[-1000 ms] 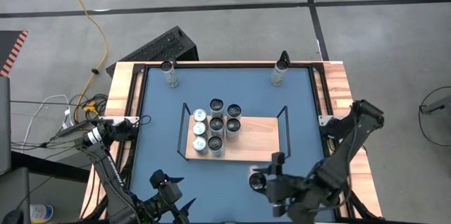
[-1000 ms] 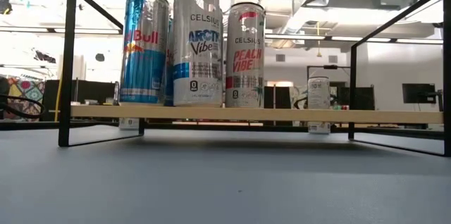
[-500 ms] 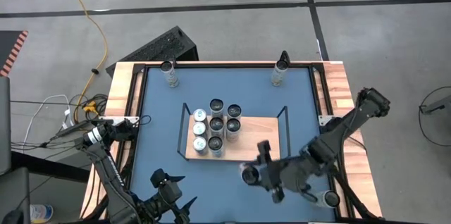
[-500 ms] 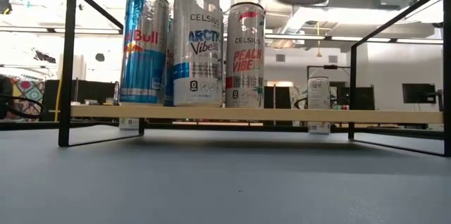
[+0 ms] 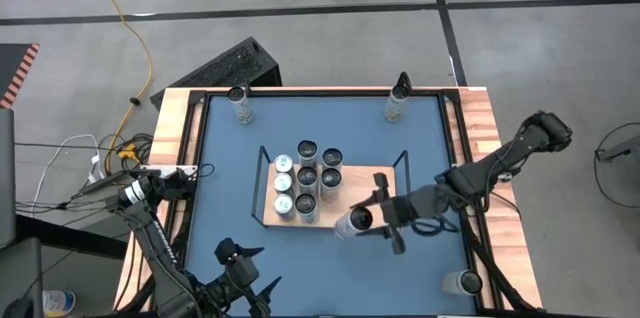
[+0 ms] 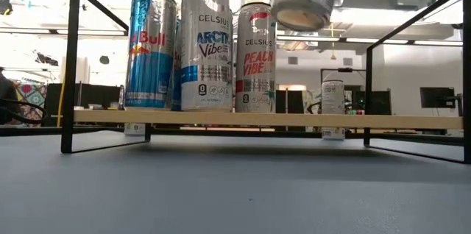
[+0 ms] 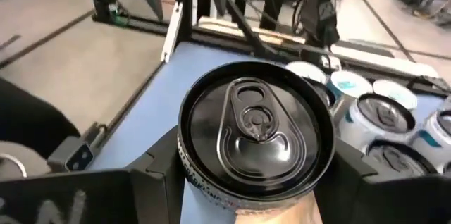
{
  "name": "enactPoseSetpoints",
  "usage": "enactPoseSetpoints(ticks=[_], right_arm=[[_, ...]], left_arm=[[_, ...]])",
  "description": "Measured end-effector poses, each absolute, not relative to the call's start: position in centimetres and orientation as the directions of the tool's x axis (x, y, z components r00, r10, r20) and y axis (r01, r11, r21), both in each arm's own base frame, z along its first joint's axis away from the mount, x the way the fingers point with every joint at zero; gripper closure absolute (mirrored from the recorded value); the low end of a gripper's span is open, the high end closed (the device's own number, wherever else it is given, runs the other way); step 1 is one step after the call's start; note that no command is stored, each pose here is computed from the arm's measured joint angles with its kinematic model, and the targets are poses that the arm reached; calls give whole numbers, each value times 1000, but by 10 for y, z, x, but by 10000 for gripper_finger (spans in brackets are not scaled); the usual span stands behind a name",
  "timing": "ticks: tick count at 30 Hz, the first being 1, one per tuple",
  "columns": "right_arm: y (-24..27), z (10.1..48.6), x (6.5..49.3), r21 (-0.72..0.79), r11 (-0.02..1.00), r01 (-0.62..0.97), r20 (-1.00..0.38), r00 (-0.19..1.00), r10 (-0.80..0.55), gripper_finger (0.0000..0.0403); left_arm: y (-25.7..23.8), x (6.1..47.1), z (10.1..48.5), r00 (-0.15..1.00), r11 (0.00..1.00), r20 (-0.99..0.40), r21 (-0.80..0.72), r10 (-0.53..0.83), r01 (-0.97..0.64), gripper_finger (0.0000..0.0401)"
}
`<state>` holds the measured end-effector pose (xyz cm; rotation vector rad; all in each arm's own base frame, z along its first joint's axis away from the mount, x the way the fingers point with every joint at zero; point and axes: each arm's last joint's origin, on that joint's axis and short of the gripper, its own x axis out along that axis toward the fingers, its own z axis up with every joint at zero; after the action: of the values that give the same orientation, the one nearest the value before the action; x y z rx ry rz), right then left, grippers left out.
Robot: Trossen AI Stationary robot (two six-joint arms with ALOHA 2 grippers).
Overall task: Place canned beverage on shelf
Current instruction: Put the pink soda can on the shelf aligned with the other pink soda cans
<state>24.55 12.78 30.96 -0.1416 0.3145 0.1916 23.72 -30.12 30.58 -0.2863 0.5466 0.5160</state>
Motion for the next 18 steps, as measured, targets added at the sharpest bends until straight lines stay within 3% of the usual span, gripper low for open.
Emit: enactPoseSetpoints(ticks=[18], right_arm=[[103, 300, 260, -83, 962, -260, -337, 916, 219, 184]], left_arm=[[-302, 239, 305, 710, 849, -608, -105, 357, -517, 40]])
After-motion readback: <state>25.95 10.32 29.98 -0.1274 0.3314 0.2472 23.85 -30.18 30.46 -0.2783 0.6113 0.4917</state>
